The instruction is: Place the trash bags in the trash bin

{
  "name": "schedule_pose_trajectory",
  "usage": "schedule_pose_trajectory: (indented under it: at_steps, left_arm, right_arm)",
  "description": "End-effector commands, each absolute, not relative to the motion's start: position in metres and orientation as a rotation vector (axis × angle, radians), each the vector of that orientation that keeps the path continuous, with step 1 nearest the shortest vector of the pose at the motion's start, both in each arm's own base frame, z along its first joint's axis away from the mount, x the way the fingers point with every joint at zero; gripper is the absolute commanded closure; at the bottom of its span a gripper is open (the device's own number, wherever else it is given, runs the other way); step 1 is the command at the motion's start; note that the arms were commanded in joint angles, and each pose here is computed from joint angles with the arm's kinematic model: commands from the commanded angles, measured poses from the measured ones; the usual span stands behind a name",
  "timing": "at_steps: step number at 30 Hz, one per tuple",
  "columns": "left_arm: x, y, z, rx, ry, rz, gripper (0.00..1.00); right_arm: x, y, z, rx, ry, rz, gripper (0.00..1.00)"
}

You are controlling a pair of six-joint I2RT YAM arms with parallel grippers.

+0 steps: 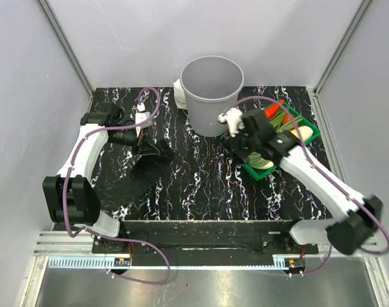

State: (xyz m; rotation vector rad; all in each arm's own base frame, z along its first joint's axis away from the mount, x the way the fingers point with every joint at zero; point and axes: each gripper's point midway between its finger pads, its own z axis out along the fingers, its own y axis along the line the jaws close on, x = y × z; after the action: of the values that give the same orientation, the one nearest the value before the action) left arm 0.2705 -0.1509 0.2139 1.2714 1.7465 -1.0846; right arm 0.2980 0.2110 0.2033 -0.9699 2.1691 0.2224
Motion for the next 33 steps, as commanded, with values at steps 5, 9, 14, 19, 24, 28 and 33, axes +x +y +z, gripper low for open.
schedule_pose_trajectory:
  at_steps: [5,9,14,19,24,28,33]
  left_arm:
    - [0.284,-0.149,0.219,1.253,1.728,-1.004,1.00]
    - [0.288,-0.150,0.216,1.244,1.726,-1.013,1.00]
    - [0.292,-0.150,0.210,1.248,1.726,-1.025,1.00]
    - [0.295,-0.149,0.202,1.256,1.737,-1.029,1.00]
    - [0.297,-0.150,0.200,1.262,1.727,-1.036,1.00]
    - [0.297,-0.151,0.199,1.265,1.724,-1.054,1.00]
    - [0.298,-0.150,0.198,1.271,1.728,-1.052,1.00]
  right_arm:
    - [0.263,0.084,0.212,-0.731,2.207,0.000,0.97]
    - [0.244,0.043,0.204,-0.641,2.234,-0.105,0.98]
    - [0.222,0.010,0.174,-0.573,2.307,-0.161,0.98]
    - [0.217,-0.014,0.167,-0.569,2.324,-0.217,0.98]
    - [0.211,-0.030,0.131,-0.634,2.410,-0.253,0.98]
    - [0.219,-0.043,0.110,-0.634,2.444,-0.236,0.98]
    - [0.237,-0.065,0.089,-0.583,2.483,-0.209,0.98]
